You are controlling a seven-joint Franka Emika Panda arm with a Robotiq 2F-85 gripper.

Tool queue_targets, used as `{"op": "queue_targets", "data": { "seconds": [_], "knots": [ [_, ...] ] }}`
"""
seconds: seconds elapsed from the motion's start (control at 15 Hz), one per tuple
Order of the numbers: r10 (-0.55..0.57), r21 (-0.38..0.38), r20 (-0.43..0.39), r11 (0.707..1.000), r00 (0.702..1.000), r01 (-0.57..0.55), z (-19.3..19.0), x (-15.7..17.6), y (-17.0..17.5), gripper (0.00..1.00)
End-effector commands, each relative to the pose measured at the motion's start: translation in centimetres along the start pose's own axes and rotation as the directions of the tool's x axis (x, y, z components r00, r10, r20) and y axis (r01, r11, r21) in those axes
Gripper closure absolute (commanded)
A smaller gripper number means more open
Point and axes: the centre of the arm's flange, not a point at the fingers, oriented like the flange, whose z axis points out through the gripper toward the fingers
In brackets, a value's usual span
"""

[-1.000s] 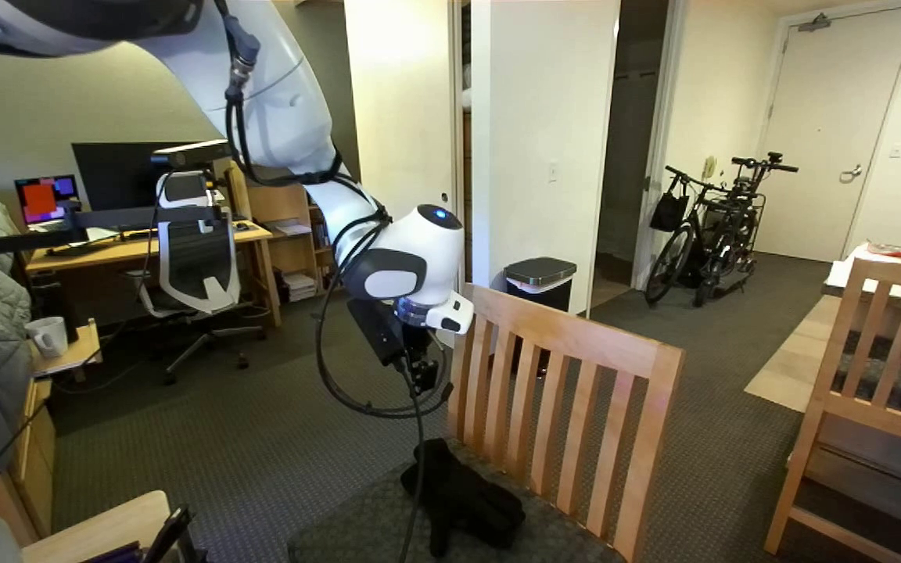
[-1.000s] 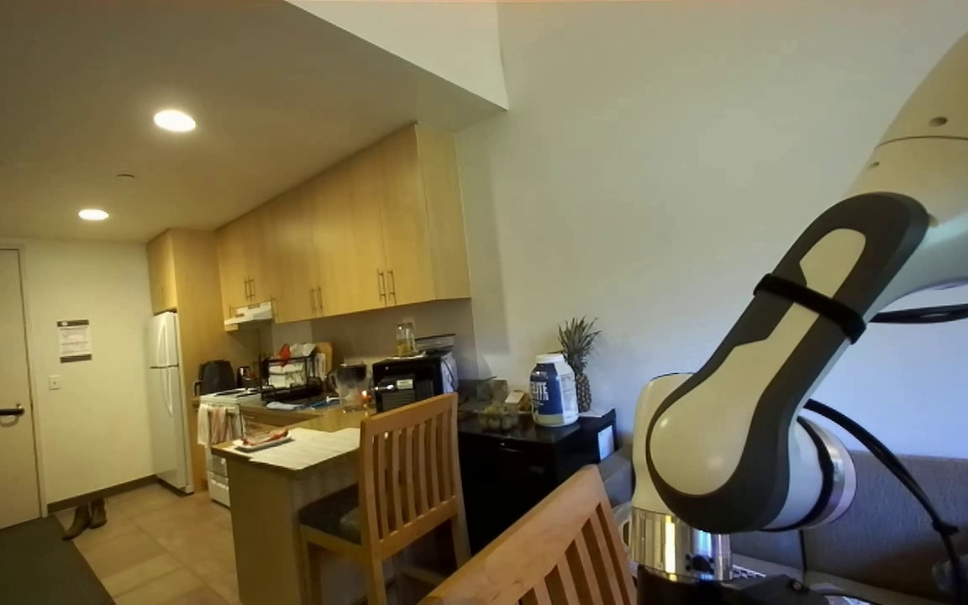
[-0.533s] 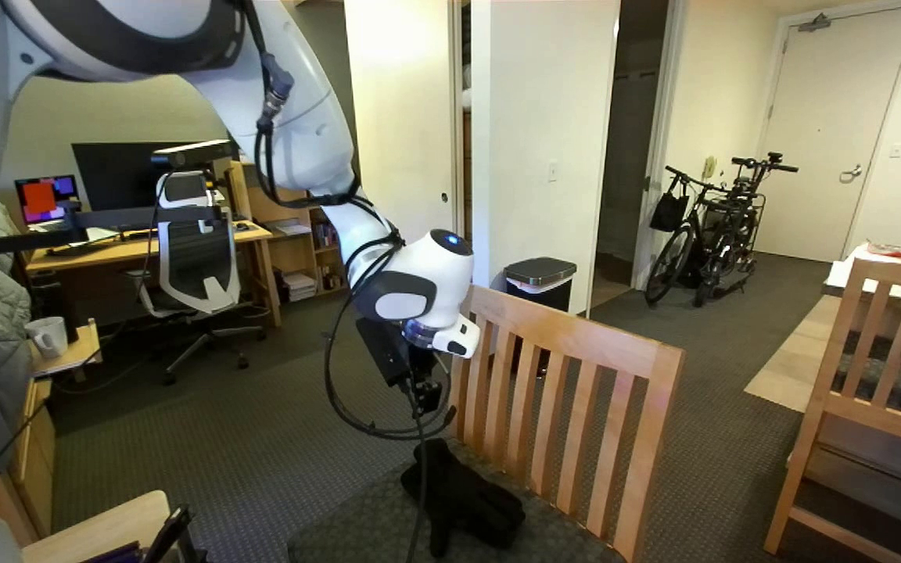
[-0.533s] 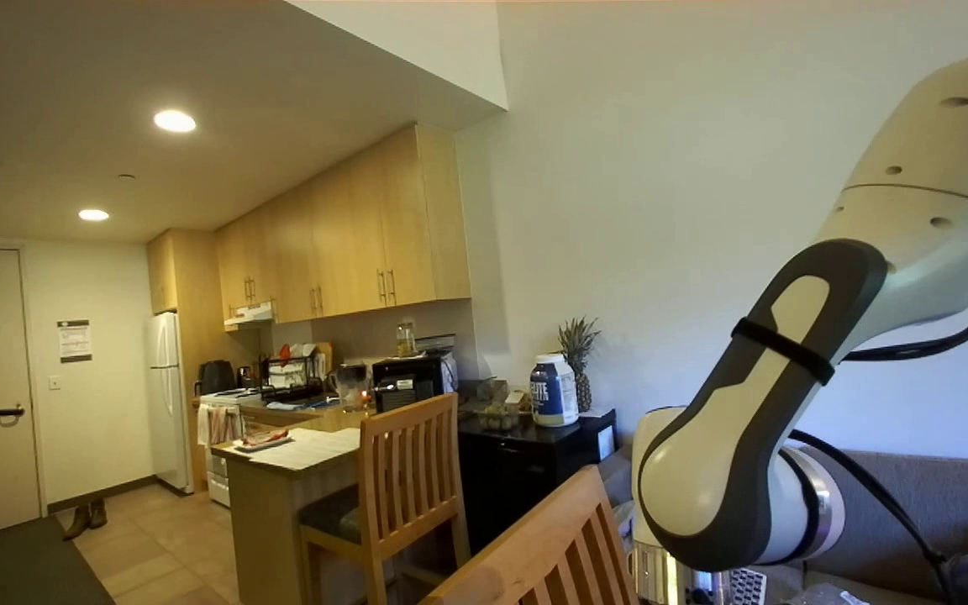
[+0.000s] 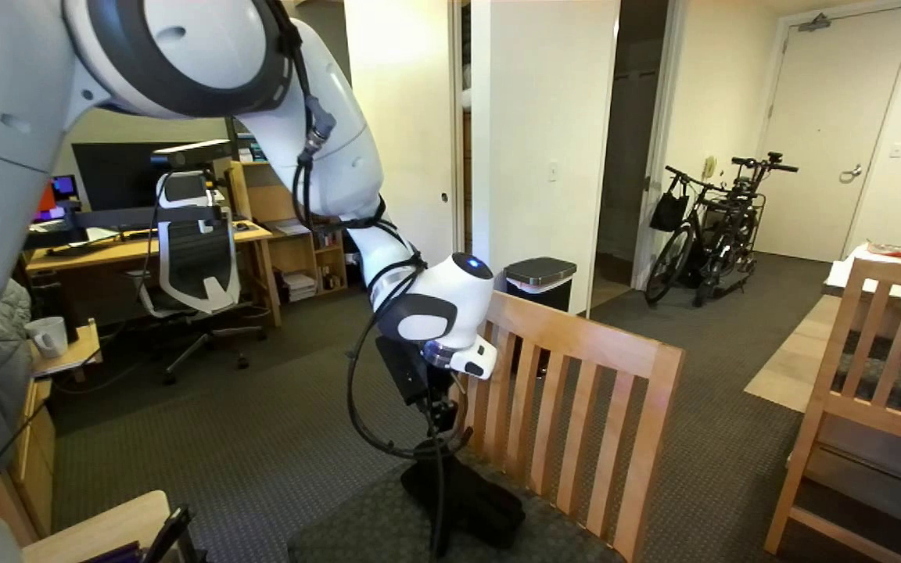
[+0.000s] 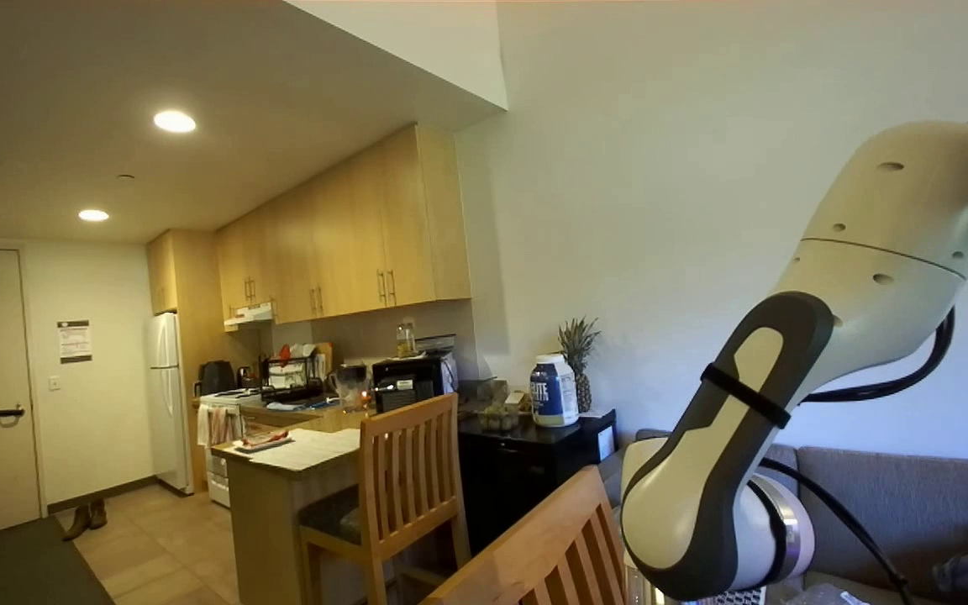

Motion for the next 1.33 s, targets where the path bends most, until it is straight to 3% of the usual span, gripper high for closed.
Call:
{"op": "queue_targets", "data": {
  "seconds": [0.0, 0.8, 1.27],
  "knots": [
    [0.034, -0.032, -0.005, 0.999, 0.999, -0.034, 1.2, 1.5, 0.8, 0.0],
    [0.101, -0.037, 0.033, 0.994, 0.994, -0.1, 4.3, 4.5, 3.5, 0.0],
    [0.016, -0.042, 0.082, 0.999, 0.996, -0.013, 4.5, 5.0, 3.7, 0.0]
  ]
}}
